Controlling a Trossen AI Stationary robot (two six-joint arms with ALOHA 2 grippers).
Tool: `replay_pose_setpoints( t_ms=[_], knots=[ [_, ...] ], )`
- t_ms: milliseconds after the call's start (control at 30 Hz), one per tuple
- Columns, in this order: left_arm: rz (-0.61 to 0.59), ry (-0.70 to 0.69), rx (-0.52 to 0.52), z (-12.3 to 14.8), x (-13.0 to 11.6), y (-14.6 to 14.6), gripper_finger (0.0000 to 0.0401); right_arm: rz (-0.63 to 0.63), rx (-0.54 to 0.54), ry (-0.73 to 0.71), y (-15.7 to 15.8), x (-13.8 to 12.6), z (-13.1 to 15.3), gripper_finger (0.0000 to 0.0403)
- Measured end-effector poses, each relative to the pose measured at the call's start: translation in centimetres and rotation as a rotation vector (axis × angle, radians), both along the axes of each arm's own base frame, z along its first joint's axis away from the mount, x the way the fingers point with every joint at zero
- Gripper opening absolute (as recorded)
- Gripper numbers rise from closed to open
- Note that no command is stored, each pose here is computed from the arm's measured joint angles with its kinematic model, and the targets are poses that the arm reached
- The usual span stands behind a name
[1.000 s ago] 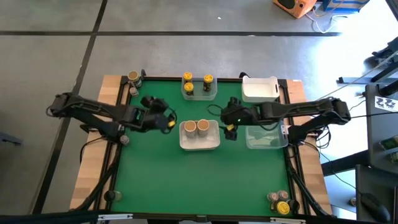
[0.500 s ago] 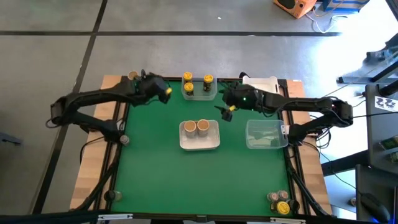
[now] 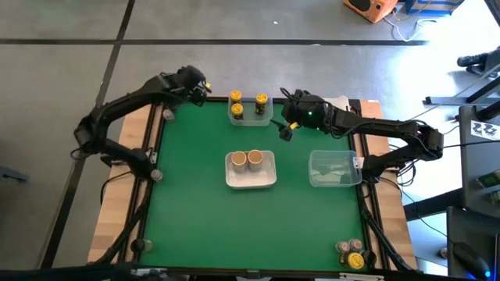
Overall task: Sort spices by type
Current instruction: Put the gold seasoning bottle into the bottom white bin
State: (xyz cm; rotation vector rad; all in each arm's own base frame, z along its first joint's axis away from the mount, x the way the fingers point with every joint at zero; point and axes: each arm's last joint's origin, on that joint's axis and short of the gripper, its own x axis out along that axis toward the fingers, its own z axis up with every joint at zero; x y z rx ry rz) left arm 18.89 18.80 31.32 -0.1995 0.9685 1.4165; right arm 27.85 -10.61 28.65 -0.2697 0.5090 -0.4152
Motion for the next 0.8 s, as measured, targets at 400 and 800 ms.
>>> replay_pose_setpoints(
  t_ms=[400, 800],
  knots=[
    [0.255, 0.208, -0.314, -2.1, -0.1, 6.0, 0.0345, 0.032, -0.042, 0.052, 0.1, 0.0, -0.3, 0.0348],
    [0.401, 0.298, -0.431, -6.5, -1.1, 9.2, 0.0345, 0.024, -0.001, 0.099, 0.2, -0.2, -0.8, 0.0348]
  ],
)
